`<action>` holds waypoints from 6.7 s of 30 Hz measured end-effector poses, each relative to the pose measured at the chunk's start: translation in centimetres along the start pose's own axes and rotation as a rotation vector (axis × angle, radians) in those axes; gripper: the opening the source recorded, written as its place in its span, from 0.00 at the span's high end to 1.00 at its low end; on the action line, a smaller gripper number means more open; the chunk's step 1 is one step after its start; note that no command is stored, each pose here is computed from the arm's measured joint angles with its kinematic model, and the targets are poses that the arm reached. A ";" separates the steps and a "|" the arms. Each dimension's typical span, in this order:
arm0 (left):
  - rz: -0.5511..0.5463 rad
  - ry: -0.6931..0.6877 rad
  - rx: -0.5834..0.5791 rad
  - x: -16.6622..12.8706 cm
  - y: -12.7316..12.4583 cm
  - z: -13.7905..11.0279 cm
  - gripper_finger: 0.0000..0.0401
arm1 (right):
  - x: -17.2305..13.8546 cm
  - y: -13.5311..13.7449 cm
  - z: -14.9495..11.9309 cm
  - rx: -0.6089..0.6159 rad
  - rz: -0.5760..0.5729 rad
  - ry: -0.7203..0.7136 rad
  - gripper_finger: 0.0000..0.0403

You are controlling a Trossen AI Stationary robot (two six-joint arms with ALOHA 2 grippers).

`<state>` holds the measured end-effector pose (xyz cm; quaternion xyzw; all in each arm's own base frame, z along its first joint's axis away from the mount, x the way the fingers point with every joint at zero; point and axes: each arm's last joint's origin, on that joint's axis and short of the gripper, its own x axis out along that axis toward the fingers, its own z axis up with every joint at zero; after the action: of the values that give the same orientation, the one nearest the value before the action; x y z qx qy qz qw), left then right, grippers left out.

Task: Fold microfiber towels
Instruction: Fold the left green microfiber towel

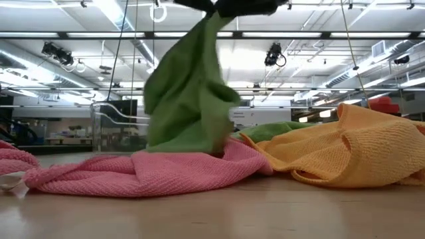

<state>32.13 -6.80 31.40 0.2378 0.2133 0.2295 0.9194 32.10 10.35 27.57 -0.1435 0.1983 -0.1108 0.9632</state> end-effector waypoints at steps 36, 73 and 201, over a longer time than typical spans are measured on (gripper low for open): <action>-0.158 0.084 0.052 5.7 0.8 -2.5 0.97 | 2.9 1.7 -4.1 -0.096 0.259 0.231 0.50; -0.094 0.047 0.150 3.1 -0.1 -1.2 0.98 | 3.2 12.1 -10.1 -0.591 0.074 0.339 0.50; -0.416 0.236 -0.011 8.1 -6.6 2.4 0.93 | -4.6 5.4 -5.4 0.168 -0.170 0.223 0.52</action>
<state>41.98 -8.52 27.50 0.1553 0.3622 0.0626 0.9169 26.60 15.39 22.71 -0.0657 0.2813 -0.2235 0.9309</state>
